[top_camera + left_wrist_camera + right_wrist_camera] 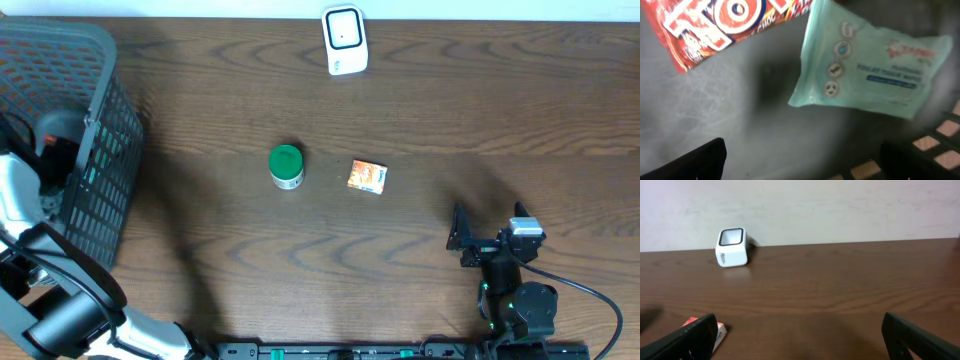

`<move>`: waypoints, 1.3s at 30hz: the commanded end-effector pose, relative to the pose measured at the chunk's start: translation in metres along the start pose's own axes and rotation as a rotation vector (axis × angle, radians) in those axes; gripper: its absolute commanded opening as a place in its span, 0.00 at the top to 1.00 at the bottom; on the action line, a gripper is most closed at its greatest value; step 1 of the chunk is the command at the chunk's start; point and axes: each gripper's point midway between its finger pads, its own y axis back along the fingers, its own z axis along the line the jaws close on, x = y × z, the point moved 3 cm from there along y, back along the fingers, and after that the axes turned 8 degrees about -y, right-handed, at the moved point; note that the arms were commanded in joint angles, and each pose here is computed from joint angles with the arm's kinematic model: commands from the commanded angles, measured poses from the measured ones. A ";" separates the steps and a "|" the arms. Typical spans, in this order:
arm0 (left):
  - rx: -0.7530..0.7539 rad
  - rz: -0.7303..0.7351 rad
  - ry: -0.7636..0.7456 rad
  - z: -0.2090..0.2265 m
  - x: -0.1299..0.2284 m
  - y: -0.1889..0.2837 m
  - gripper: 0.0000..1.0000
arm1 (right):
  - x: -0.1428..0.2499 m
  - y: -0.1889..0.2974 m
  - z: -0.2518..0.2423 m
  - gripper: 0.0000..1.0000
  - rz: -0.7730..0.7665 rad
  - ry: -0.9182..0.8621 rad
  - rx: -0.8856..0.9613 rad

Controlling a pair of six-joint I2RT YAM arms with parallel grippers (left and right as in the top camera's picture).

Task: Scan the item barcode
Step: 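Reach into the basket and grasp the mint-green tissue-wipes pack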

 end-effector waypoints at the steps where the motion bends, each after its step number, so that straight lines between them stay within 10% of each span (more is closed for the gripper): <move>1: 0.014 -0.018 0.011 0.004 -0.005 -0.012 0.02 | 0.000 0.000 -0.002 0.01 0.001 0.005 0.008; 23: 0.157 0.165 0.038 -0.004 0.011 -0.120 0.01 | 0.000 0.000 -0.002 0.01 0.001 0.005 0.008; 24: 0.172 0.187 0.042 -0.004 0.015 -0.125 0.06 | 0.000 0.000 -0.002 0.01 0.001 0.005 0.008; 26: 0.199 0.232 0.054 -0.006 0.024 -0.135 0.63 | 0.000 0.000 -0.002 0.01 0.001 0.005 0.008; 28: 0.228 0.272 0.065 -0.008 0.031 -0.139 0.88 | 0.000 0.000 -0.002 0.01 0.001 0.005 0.008; 39: 0.265 0.184 0.072 -0.011 0.009 -0.079 0.93 | 0.000 0.000 -0.002 0.01 0.001 0.005 0.008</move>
